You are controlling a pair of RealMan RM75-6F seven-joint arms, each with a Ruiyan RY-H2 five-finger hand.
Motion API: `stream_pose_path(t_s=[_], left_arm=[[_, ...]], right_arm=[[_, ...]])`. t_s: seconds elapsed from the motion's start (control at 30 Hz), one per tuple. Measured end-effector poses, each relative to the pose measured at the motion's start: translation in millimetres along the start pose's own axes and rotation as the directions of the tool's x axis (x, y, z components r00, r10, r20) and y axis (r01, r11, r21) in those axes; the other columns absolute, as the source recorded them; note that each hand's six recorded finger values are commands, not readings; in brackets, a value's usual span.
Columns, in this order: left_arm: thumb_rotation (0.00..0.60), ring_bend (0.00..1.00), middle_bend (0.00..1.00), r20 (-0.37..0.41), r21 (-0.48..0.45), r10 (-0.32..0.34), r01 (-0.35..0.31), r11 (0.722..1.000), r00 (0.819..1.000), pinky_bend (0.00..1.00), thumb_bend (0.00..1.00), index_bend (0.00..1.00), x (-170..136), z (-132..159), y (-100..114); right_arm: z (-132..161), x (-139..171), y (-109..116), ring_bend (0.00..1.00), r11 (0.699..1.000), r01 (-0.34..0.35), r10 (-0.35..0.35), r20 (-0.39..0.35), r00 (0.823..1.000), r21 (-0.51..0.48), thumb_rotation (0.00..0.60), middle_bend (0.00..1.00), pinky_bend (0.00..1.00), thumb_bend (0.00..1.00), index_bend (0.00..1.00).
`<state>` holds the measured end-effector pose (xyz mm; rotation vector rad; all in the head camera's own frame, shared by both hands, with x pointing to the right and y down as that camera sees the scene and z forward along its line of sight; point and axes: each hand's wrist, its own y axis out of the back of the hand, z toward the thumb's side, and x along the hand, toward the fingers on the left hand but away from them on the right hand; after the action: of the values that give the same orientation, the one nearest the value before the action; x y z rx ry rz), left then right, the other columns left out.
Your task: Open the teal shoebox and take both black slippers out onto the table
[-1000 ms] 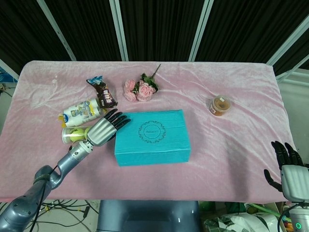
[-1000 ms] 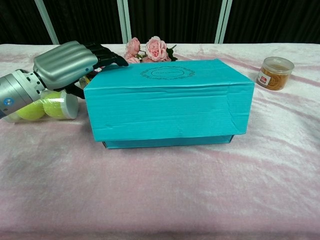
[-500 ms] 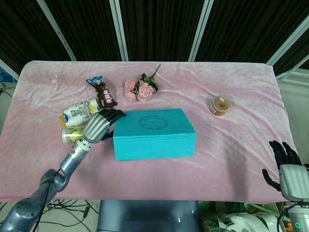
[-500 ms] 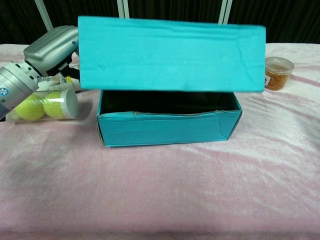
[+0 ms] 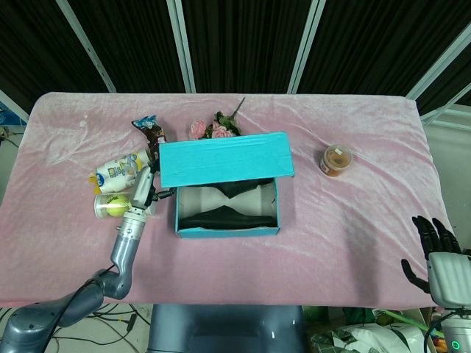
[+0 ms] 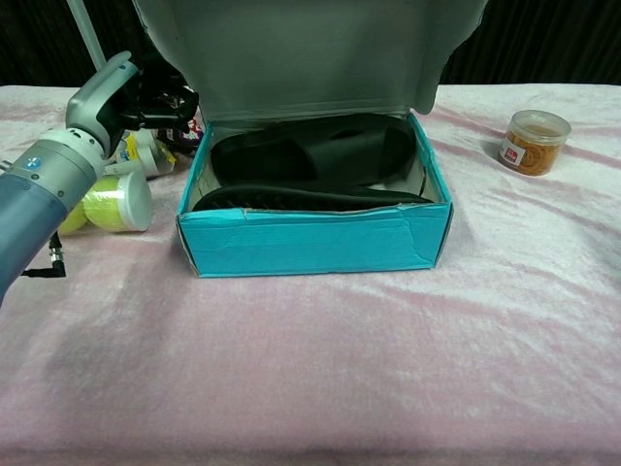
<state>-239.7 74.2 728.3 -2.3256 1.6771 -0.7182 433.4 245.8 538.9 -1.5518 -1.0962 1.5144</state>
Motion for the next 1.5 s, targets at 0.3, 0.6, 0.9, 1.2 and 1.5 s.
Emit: stream_pose_path(t_s=[0.3, 0.6, 0.9, 1.2, 1.5], left_arm=[[0.600, 0.24, 0.38, -0.269, -0.488, -0.041, -0.100, 0.867, 0.962, 0.43, 0.55, 0.30, 5, 4, -9], [0.600, 0.13, 0.27, -0.353, -0.745, -0.152, -0.179, 0.642, 0.923, 0.32, 0.48, 0.18, 13, 23, 13], [0.600, 0.00, 0.05, -0.362, -0.777, -0.210, -0.169, 0.607, 0.908, 0.16, 0.09, 0.00, 13, 23, 20], [0.600, 0.00, 0.00, -0.367, -0.659, -0.224, -0.083, 0.747, 0.903, 0.08, 0.01, 0.00, 11, 17, 43], [0.600, 0.06, 0.13, -0.327, -0.181, -0.142, 0.086, 0.980, 0.934, 0.27, 0.01, 0.05, -6, 24, 81]], right_arm=[[-5, 4, -4, 0.00, 1.000, -0.012, 0.012, 0.017, 1.000, -0.011, 0.600, 0.07, 0.14, 0.27, 0.00], [-6, 6, -10, 0.00, 0.999, -0.024, 0.025, 0.022, 0.999, -0.021, 0.600, 0.07, 0.14, 0.27, 0.00], [-7, 8, -17, 0.00, 0.998, -0.043, 0.044, 0.026, 0.999, -0.034, 0.600, 0.07, 0.14, 0.27, 0.00], [-7, 6, -16, 0.00, 0.999, -0.040, 0.040, 0.017, 0.999, -0.032, 0.600, 0.07, 0.14, 0.27, 0.00], [-4, 1, -15, 0.00, 0.999, -0.038, 0.038, -0.001, 0.999, -0.031, 0.600, 0.08, 0.14, 0.27, 0.00]])
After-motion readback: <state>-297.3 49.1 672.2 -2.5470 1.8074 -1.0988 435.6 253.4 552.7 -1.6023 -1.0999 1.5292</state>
